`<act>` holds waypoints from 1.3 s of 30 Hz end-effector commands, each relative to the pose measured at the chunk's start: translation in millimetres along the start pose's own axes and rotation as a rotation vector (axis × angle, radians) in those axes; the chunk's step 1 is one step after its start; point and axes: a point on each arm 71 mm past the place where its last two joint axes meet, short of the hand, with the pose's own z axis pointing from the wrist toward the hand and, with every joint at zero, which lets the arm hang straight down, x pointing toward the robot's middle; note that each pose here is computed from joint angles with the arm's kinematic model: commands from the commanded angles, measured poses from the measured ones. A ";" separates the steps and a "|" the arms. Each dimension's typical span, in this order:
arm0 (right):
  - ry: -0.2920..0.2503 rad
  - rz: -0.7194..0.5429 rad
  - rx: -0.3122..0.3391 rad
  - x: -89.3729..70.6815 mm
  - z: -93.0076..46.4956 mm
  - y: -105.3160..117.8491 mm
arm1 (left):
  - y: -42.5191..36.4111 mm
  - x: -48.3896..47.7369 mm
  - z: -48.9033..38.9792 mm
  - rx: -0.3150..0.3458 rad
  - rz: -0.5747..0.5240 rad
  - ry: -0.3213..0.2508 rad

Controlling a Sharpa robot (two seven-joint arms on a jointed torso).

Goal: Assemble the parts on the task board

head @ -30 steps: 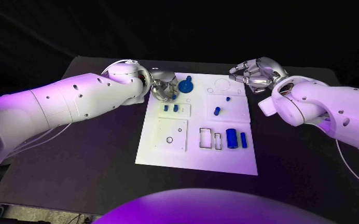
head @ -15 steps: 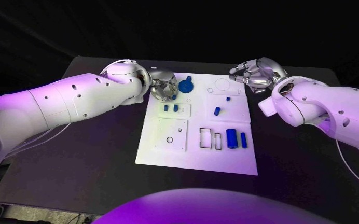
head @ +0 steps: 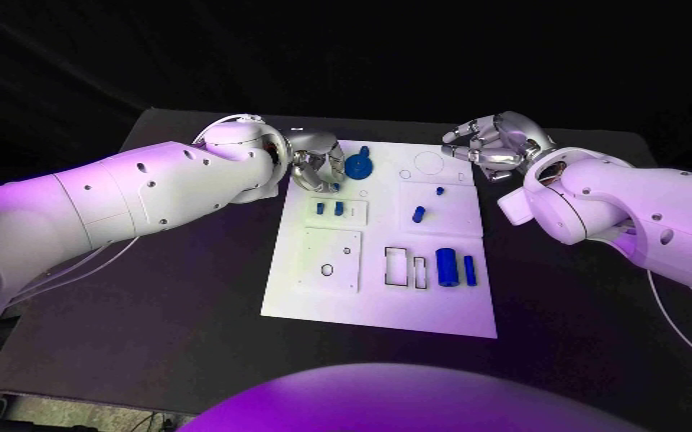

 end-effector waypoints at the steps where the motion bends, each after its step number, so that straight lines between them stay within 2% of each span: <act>1: 0.013 0.000 -0.001 1.5 0.0 -0.4 | -3.1 0.5 0.2 0.026 -0.014 0.007; 13: 0.014 0.000 0.000 2.2 -0.1 -1.0 | -3.6 2.5 0.6 0.026 -0.022 0.035; 39: 0.014 0.000 0.003 2.5 0.3 -2.0 | -4.1 1.9 0.6 0.037 -0.044 0.028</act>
